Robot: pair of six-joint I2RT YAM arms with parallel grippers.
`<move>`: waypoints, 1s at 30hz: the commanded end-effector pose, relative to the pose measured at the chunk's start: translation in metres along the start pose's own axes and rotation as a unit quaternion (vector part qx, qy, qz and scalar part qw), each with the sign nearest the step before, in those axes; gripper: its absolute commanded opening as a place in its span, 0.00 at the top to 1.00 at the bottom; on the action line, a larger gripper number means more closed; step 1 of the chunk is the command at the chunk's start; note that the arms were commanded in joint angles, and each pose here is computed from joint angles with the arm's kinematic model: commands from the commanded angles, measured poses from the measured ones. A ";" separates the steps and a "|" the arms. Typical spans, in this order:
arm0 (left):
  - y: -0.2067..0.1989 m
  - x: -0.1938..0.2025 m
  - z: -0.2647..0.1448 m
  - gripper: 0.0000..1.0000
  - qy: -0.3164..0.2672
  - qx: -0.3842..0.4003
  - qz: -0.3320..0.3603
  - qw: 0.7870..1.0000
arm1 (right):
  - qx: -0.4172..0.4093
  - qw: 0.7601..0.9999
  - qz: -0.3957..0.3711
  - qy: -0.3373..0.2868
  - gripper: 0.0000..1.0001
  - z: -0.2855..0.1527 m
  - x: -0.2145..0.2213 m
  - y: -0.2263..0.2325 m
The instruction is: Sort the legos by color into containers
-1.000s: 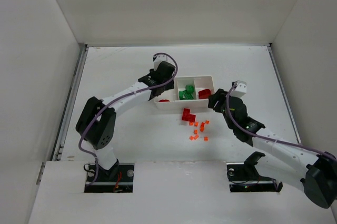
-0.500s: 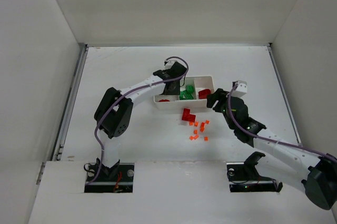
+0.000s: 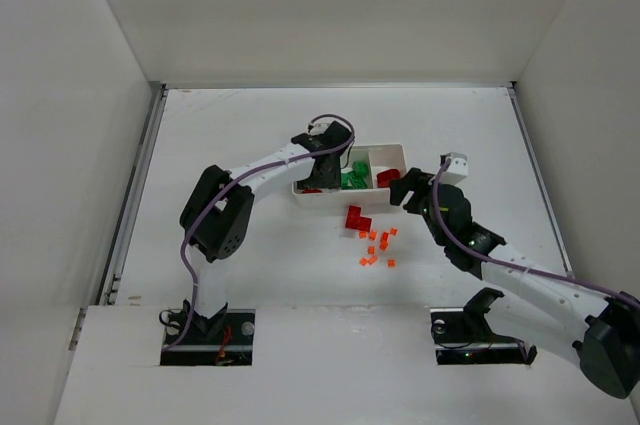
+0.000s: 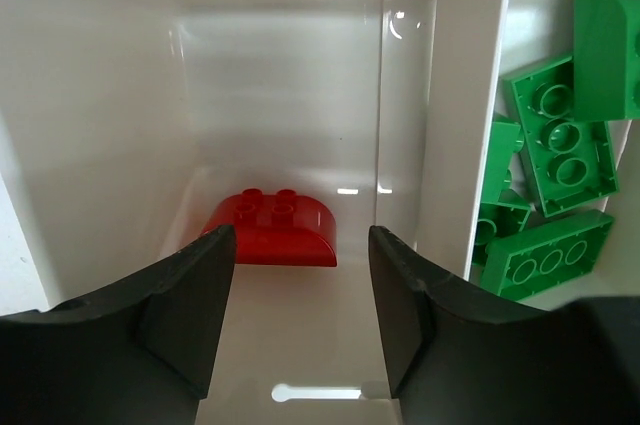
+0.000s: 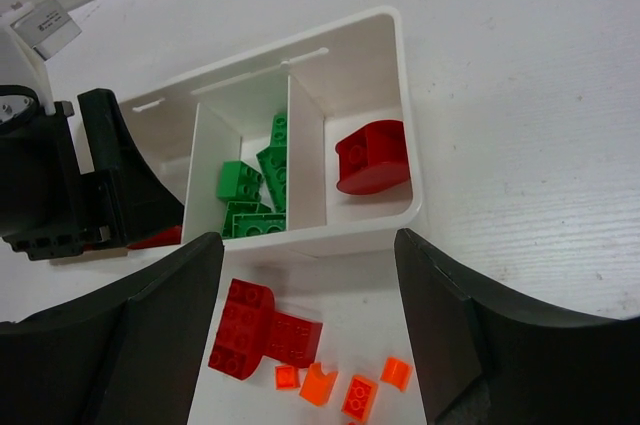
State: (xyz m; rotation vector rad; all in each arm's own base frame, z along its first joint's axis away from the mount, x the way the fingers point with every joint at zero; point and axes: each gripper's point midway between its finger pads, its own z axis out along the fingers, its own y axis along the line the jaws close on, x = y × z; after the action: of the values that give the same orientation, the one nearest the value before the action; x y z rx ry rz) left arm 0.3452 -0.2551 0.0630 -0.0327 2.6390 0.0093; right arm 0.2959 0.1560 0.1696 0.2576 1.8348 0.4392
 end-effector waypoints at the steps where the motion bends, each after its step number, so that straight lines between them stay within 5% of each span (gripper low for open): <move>1: 0.004 0.008 -0.010 0.45 0.014 0.000 -0.009 1.000 | -0.027 0.999 0.016 -0.016 0.24 0.000 -0.012 0.016; 12: 0.004 0.019 0.011 0.46 0.030 0.000 -0.022 0.999 | -0.030 0.999 0.018 -0.015 0.23 0.001 -0.011 0.018; 23: 0.001 0.029 0.029 0.60 0.031 0.002 -0.023 0.999 | -0.031 0.999 0.019 -0.016 0.23 0.001 -0.011 0.018; 30: 0.000 0.015 0.017 0.87 -0.005 0.021 -0.033 0.999 | -0.034 0.999 0.019 -0.013 0.22 0.000 -0.010 0.019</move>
State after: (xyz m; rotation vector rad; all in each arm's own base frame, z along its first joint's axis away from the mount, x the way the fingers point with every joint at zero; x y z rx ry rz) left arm 0.3384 -0.2552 0.0258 -0.0921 2.6675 -0.0314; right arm 0.2957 0.1610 0.1663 0.2464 1.8490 0.4589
